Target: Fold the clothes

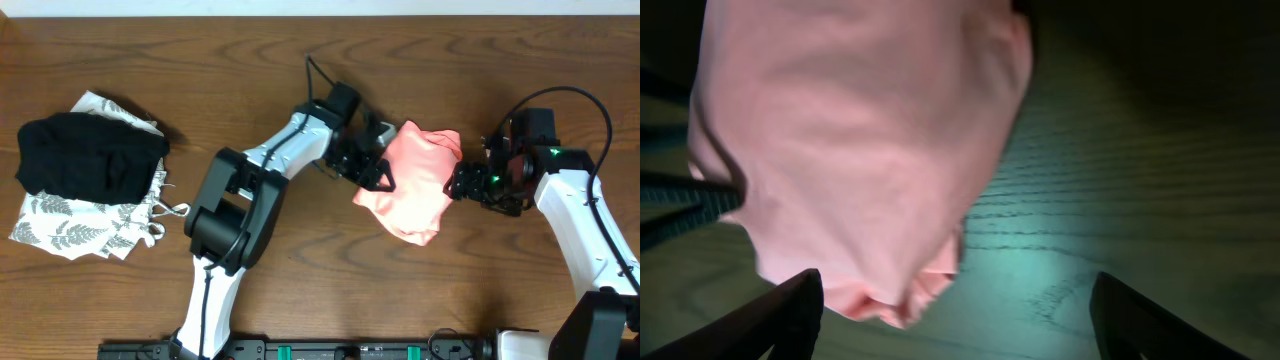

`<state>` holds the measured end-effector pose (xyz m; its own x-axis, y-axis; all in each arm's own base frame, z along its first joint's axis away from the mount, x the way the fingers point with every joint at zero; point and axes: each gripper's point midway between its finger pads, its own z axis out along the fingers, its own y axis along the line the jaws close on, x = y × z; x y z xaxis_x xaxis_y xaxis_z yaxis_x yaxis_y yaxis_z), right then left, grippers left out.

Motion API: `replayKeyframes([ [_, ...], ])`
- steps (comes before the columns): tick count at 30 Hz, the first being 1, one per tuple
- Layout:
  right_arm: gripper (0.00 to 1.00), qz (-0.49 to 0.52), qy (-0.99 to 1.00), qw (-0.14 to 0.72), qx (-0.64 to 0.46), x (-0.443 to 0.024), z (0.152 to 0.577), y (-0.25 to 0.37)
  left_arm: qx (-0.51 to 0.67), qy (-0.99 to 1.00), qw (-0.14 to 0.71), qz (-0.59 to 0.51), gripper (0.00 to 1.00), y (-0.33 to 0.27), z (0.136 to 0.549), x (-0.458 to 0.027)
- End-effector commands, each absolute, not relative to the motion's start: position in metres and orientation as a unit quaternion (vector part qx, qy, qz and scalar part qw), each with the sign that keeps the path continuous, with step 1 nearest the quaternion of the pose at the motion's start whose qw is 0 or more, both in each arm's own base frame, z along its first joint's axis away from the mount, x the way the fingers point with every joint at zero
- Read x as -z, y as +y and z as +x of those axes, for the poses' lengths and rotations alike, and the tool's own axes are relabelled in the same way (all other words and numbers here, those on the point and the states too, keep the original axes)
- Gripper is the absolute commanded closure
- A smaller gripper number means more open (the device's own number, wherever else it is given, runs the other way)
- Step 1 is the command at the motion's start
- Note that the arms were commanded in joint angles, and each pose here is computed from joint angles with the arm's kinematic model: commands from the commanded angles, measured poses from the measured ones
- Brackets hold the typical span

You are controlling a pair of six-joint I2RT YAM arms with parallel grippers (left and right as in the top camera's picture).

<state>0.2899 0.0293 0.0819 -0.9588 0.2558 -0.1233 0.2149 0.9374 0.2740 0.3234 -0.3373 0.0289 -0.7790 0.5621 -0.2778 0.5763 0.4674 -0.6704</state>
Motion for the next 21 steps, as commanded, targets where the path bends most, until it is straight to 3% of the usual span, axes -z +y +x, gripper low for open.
replayKeyframes([
  [1, 0.18, 0.128, 0.982, 0.090, -0.106, -0.087, 0.291, 0.019, 0.410, 0.842, -0.002, 0.350, 0.40, -0.350, 0.309, -0.028],
  [3, 0.19, 0.135, 0.983, 0.082, -0.095, -0.085, 0.288, 0.016, 0.410, 0.842, -0.007, 0.351, 0.41, -0.354, 0.305, -0.027],
  [7, 0.24, 0.137, 0.985, 0.068, -0.083, -0.076, 0.285, 0.012, 0.412, 0.848, -0.009, 0.333, 0.34, -0.357, 0.308, -0.028],
  [8, 0.36, 0.138, 0.985, 0.067, -0.081, -0.071, 0.287, 0.011, 0.413, 0.850, -0.007, 0.327, 0.33, -0.358, 0.310, -0.029],
  [11, 0.88, 0.162, 0.983, 0.065, -0.057, -0.058, 0.292, 0.002, 0.415, 0.853, -0.001, 0.317, 0.32, -0.359, 0.316, -0.030],
  [12, 0.97, 0.177, 0.981, 0.062, -0.046, -0.053, 0.292, -0.003, 0.415, 0.853, 0.000, 0.316, 0.32, -0.358, 0.317, -0.030],
  [21, 0.99, 0.206, 0.978, 0.019, -0.036, -0.011, 0.296, -0.006, 0.410, 0.856, 0.003, 0.314, 0.26, -0.356, 0.319, -0.028],
])
